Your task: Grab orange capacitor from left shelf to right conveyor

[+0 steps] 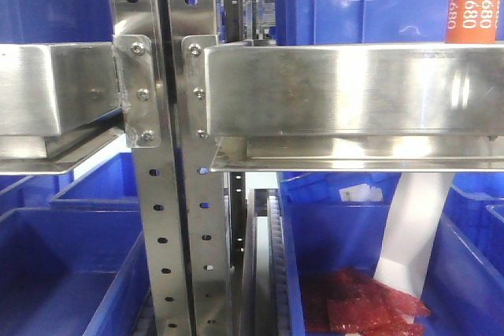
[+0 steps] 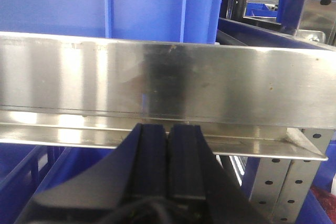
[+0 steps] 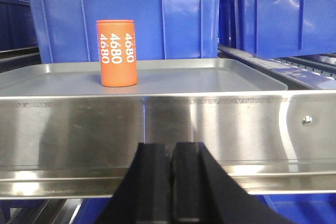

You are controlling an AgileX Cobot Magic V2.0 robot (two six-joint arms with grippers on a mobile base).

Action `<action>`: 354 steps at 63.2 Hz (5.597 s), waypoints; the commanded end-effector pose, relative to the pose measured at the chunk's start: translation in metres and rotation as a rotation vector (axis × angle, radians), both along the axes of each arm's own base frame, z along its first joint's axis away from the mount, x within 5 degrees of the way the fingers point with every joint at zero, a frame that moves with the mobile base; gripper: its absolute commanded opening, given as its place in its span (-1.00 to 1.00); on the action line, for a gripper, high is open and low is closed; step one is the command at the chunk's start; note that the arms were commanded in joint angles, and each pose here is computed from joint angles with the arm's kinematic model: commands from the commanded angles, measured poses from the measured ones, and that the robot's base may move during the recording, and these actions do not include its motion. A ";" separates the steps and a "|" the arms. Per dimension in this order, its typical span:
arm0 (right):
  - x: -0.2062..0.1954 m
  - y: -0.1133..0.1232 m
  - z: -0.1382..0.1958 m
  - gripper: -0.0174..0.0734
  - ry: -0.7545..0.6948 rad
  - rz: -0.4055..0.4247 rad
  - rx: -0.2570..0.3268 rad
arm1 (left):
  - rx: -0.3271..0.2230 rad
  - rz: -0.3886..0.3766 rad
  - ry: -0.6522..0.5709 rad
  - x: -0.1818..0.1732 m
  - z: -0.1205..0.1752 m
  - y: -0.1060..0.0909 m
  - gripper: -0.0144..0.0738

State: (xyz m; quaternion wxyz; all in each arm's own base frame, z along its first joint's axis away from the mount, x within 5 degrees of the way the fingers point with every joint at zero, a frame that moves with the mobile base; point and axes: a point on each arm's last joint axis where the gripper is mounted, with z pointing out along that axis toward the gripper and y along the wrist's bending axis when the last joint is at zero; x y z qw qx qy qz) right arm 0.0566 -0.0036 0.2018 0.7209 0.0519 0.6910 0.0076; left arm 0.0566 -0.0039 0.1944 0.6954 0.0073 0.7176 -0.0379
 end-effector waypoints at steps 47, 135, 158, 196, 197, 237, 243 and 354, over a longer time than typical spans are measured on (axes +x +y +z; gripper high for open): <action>-0.002 0.000 0.010 -0.49 -0.111 -0.006 -0.007 | -0.011 -0.001 -0.097 -0.001 0.010 0.000 -0.96; 0.169 0.028 0.131 0.78 0.123 0.166 -0.004 | -0.011 -0.001 -0.097 -0.001 0.010 0.000 -0.96; 0.216 0.032 0.106 0.78 0.075 0.152 -0.007 | -0.011 -0.001 -0.097 -0.001 0.010 0.000 -0.96; 0.263 0.025 0.068 0.77 0.126 0.107 0.001 | -0.011 -0.001 -0.097 -0.001 0.010 0.000 -0.96; 0.264 0.024 0.067 0.76 0.125 0.107 0.007 | -0.011 -0.001 -0.097 -0.001 0.010 0.000 -0.96; 0.222 0.027 0.126 -0.38 0.066 0.156 -0.023 | -0.011 -0.001 -0.097 -0.001 0.010 0.000 -0.96; 0.200 0.031 0.143 -0.38 0.077 0.178 -0.038 | -0.011 -0.001 -0.097 -0.001 0.010 0.000 -0.96; -0.028 0.010 0.147 -0.38 -0.031 0.366 -0.074 | -0.011 -0.001 -0.097 -0.001 0.010 0.000 -0.96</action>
